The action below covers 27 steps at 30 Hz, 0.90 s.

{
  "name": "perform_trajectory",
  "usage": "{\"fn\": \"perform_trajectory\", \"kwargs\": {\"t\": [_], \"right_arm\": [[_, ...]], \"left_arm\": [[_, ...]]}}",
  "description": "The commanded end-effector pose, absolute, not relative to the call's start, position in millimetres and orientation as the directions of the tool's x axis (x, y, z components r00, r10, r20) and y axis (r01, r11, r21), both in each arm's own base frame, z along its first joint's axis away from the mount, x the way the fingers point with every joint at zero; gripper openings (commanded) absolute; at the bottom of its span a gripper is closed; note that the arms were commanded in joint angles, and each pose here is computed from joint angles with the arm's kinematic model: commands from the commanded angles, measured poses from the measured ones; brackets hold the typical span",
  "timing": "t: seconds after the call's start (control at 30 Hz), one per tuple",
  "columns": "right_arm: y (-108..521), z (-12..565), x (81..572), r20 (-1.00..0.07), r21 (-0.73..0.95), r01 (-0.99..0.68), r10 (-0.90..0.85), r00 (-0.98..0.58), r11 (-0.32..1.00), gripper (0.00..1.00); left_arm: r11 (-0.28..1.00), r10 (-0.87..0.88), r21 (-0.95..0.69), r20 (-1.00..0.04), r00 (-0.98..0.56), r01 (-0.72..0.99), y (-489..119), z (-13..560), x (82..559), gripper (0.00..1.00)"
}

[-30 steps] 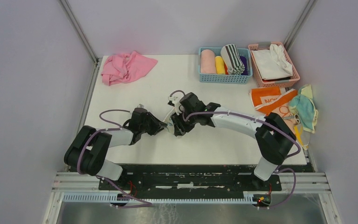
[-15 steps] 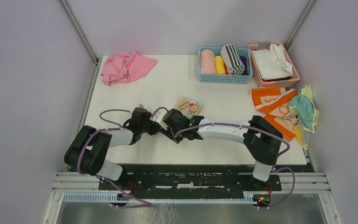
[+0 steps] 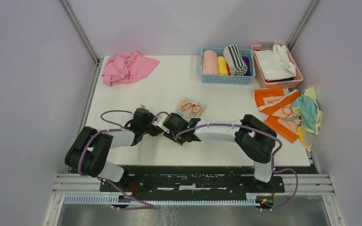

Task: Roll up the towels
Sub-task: Roll the towel at the center of the board.

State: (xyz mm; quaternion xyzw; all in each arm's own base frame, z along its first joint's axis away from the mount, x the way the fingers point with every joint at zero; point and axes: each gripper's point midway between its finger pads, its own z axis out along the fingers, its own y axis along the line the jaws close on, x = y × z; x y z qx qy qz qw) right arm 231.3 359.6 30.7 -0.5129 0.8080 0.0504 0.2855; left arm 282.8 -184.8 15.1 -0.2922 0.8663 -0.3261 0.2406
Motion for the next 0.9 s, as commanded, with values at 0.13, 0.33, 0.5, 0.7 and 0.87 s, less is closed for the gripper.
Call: {"fn": "perform_trajectory", "kwargs": {"t": [0.13, 0.33, 0.5, 0.7, 0.87], "right_arm": [[358, 8, 241, -0.458, -0.275, -0.848, -0.837, -0.3, 0.454, 0.46], [341, -16, 237, -0.366, -0.292, -0.843, -0.867, -0.338, 0.452, 0.23], [355, -5, 213, -0.429, -0.09, -0.879, -0.815, -0.389, 0.468, 0.0], [390, 35, 186, -0.506, 0.417, -0.802, -0.624, -0.595, 0.427, 0.0], [403, 64, 192, -0.442, 0.699, -0.611, -0.448, -0.777, 0.371, 0.0]], "left_arm": [[0.708, -0.65, -0.497, -0.181, -0.738, -0.502, -152, -37, 238, 0.32], [0.706, -0.651, -0.503, -0.183, -0.736, -0.499, -152, -33, 239, 0.35], [0.694, -0.663, -0.538, -0.216, -0.717, -0.479, -150, -18, 242, 0.41], [0.678, -0.686, -0.58, -0.277, -0.673, -0.452, -141, 16, 242, 0.61], [0.68, -0.689, -0.601, -0.326, -0.648, -0.42, -133, 49, 235, 0.74]]}}
